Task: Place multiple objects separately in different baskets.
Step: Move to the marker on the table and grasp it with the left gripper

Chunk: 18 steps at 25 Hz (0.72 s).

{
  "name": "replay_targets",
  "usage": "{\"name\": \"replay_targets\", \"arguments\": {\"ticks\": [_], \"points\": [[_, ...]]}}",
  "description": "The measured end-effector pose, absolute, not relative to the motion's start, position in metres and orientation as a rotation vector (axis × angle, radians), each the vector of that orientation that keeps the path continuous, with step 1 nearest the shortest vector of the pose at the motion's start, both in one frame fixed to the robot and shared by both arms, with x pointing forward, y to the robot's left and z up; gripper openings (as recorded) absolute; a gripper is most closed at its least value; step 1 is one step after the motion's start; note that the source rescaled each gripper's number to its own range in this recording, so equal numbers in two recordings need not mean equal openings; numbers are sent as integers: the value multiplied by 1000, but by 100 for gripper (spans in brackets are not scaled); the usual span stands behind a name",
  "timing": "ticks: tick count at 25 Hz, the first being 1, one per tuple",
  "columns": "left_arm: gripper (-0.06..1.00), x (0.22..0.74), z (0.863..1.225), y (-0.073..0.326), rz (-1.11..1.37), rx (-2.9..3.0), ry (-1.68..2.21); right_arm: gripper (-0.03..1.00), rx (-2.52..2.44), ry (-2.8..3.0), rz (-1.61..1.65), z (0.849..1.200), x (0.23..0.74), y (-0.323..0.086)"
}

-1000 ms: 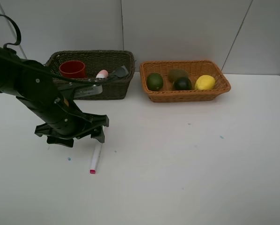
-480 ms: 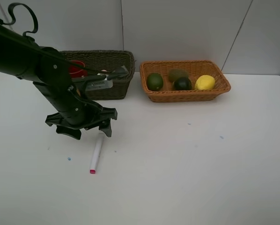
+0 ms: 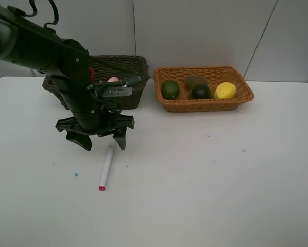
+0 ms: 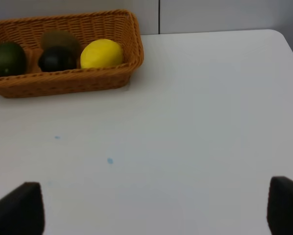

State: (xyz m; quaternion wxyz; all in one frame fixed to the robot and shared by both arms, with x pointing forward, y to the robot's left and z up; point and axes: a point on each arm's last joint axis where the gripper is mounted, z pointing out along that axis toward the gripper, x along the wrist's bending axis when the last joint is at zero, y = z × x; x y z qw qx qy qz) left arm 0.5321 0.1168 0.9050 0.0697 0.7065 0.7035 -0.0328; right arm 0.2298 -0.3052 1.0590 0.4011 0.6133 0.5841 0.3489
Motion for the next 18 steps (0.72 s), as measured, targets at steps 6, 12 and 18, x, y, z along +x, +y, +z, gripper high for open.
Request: {"name": "replay_targets", "arguments": {"ticks": [6, 12, 18], "points": [[100, 532, 896, 117, -114, 2173, 2144, 99, 1551, 1477, 882, 1059, 230, -305], [100, 532, 887, 118, -120, 2192, 2159, 99, 1551, 1477, 882, 1059, 230, -305], [99, 534, 886, 117, -108, 2180, 2149, 99, 1551, 1477, 882, 1059, 230, -305]]}}
